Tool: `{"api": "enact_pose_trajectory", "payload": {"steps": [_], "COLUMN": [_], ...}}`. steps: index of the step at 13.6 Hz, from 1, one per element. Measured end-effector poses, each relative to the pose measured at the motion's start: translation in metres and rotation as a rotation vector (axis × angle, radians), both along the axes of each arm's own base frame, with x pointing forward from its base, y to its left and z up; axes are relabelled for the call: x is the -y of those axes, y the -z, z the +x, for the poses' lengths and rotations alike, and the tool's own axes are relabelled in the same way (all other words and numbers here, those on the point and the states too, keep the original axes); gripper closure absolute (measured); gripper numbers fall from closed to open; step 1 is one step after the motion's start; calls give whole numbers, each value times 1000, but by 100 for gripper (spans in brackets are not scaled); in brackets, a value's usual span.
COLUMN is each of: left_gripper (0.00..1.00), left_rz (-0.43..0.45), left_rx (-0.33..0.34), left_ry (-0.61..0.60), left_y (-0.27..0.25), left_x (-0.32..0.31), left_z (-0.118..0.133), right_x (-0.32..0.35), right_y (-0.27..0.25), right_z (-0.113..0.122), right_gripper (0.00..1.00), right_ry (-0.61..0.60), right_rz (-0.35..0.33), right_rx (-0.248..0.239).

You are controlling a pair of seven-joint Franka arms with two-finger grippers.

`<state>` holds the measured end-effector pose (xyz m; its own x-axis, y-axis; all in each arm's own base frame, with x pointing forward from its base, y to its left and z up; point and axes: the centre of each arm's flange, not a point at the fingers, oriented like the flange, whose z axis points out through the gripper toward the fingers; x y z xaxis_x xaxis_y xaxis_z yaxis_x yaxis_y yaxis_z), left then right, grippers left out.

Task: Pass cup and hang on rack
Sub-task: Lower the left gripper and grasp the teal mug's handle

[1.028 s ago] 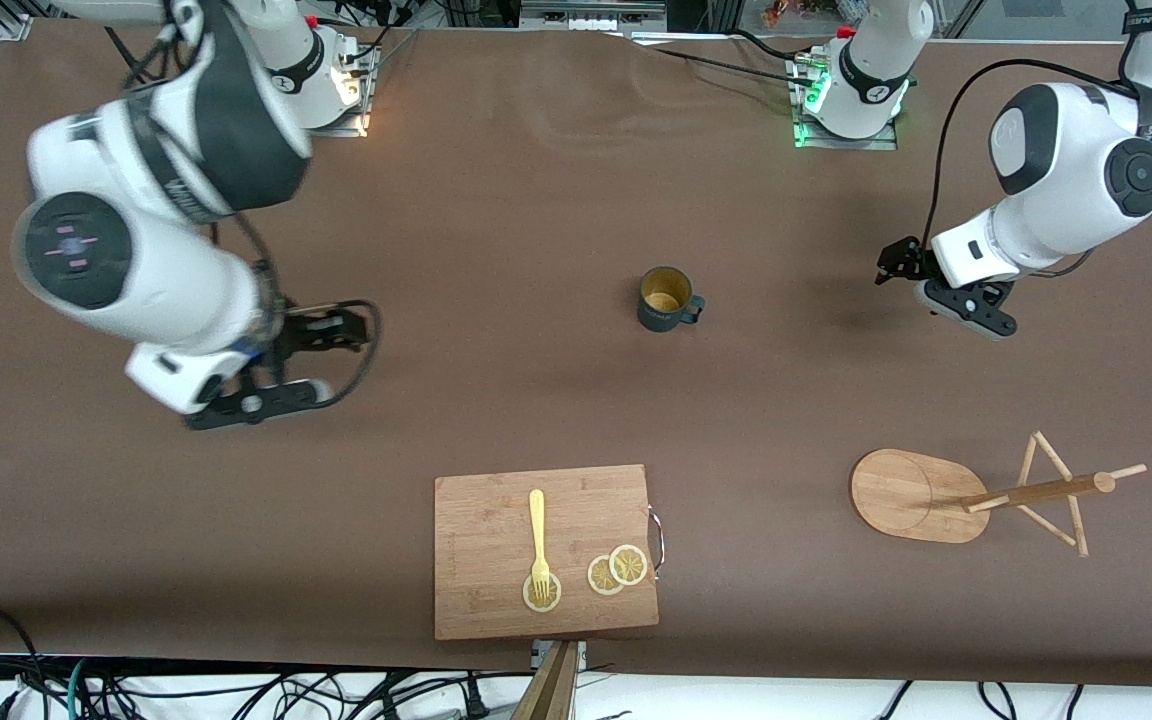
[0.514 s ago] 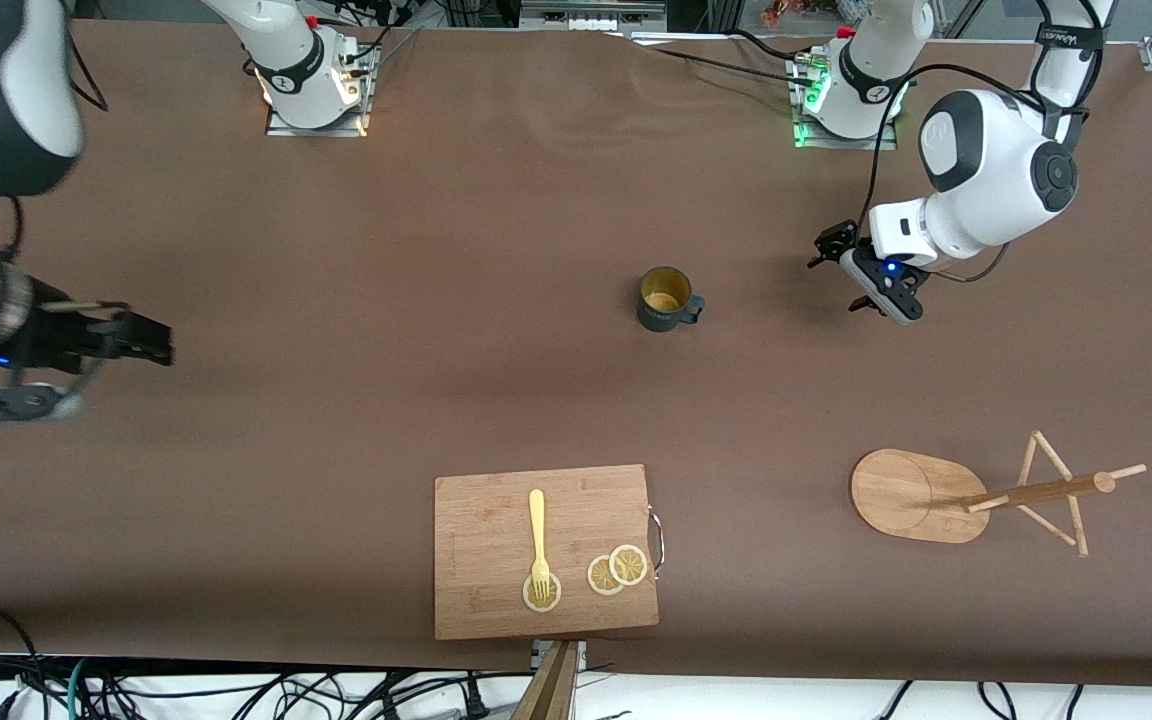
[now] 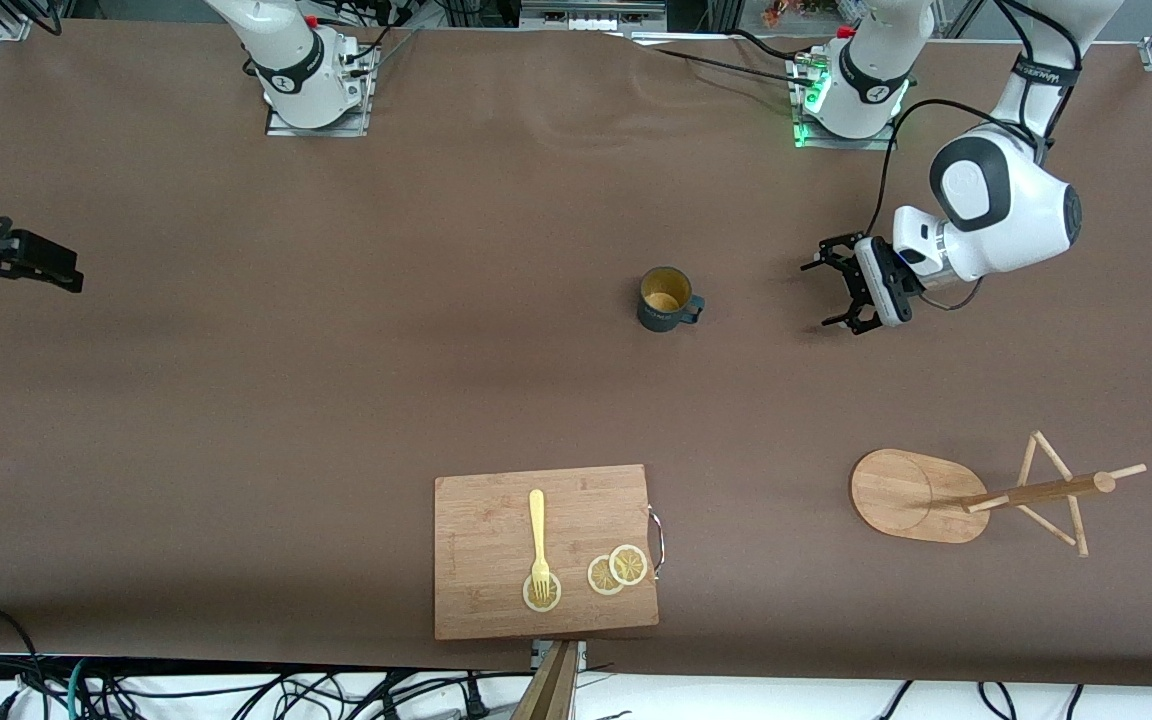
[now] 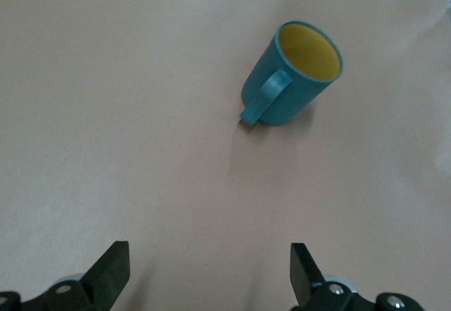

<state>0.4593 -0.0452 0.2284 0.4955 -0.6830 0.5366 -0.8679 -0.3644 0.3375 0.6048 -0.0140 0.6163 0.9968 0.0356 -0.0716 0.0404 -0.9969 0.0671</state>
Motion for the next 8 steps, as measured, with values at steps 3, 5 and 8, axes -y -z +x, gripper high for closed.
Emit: {"api": "enact_pose_trajectory", "payload": {"steps": [3, 5, 8], "left_gripper": [0, 0, 0], "left_rz": [-130, -200, -289], "left_rx": [123, 197, 287], "left_ry": [61, 94, 114], "left_y": [24, 42, 69], "left_x": [7, 15, 33], "left_z": [-5, -11, -22], "right_x": [5, 12, 49], "right_y": [-19, -25, -19], "right_z": [-17, -24, -31], "right_gripper": [0, 0, 0], "right_ry": [12, 34, 107], "right_rz": [-6, 33, 119], "right_rx": [23, 31, 7]}}
